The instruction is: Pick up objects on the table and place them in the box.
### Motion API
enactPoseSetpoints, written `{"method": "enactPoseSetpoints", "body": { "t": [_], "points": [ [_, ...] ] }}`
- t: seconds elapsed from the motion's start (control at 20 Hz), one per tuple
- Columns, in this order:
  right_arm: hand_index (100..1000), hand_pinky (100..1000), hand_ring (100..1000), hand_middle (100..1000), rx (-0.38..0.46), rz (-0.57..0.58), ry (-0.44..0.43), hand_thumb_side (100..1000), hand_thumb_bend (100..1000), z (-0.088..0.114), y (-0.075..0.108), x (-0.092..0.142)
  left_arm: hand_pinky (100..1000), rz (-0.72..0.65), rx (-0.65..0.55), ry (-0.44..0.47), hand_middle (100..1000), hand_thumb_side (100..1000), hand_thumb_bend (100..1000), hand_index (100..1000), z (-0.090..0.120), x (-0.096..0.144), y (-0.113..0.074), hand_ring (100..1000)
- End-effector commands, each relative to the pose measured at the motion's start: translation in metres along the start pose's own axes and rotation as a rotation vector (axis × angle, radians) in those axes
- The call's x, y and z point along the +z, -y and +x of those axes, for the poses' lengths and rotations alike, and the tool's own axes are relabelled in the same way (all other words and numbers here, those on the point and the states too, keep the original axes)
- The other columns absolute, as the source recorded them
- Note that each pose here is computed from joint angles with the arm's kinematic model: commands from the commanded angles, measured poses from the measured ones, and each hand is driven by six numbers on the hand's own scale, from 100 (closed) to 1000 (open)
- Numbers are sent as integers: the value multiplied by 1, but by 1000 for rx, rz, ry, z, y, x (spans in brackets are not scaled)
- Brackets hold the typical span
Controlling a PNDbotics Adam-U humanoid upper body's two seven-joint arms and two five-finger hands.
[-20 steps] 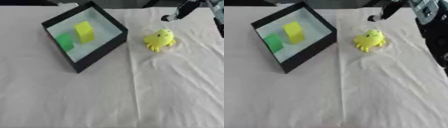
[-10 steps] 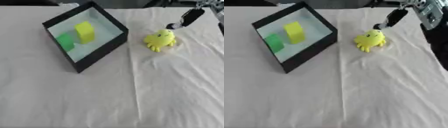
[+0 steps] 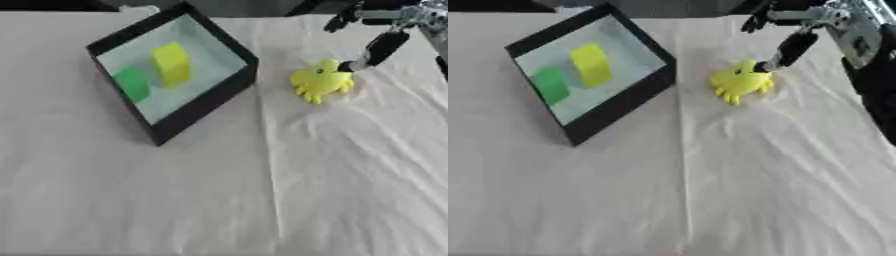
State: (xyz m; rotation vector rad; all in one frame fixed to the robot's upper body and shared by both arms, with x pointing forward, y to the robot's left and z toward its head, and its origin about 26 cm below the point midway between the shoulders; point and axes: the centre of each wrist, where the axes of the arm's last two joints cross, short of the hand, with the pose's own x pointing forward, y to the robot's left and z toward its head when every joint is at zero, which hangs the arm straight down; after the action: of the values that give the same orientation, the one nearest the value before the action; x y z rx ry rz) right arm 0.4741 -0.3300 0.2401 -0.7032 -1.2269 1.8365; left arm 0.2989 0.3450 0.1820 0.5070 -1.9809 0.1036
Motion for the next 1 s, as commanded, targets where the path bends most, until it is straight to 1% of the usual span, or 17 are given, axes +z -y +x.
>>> {"method": "enactPoseSetpoints", "body": {
  "t": [0.05, 0.25, 0.45, 0.65, 0.75, 0.85, 0.95, 1.0],
  "points": [
    [906, 926, 892, 830, 24, 20, -24, 337, 437, -5, 3, 1, 827, 7, -9, 28, 715, 753, 117, 803, 7, -4, -5, 638],
    [906, 925, 892, 830, 24, 39, -37, 330, 436, -5, -6, -9, 827, 7, -3, 22, 715, 757, 118, 803, 5, -3, -4, 638],
    [907, 924, 894, 832, 29, 49, -50, 343, 438, -4, -14, -18, 827, 8, 3, 19, 714, 757, 117, 803, 5, -3, -3, 638],
    [907, 923, 897, 835, 65, 79, -68, 353, 439, -3, -19, -25, 827, 9, 6, 20, 714, 759, 117, 803, 4, -3, -3, 638],
    [903, 920, 892, 828, 77, 89, -79, 343, 436, -4, -23, -28, 827, 10, 9, 16, 714, 762, 116, 802, 4, -2, -2, 638],
    [886, 915, 880, 793, 84, 96, -84, 330, 433, -5, -28, -30, 827, 10, 10, 12, 713, 763, 114, 802, 3, -1, -2, 638],
    [844, 906, 856, 717, 88, 92, -84, 299, 428, -6, -30, -30, 828, 10, 9, 12, 713, 763, 115, 802, 3, -2, -3, 638],
    [791, 899, 836, 655, 89, 86, -83, 268, 425, -7, -29, -30, 828, 10, 10, 14, 713, 763, 116, 802, 3, -2, -3, 638]
  ]
}}
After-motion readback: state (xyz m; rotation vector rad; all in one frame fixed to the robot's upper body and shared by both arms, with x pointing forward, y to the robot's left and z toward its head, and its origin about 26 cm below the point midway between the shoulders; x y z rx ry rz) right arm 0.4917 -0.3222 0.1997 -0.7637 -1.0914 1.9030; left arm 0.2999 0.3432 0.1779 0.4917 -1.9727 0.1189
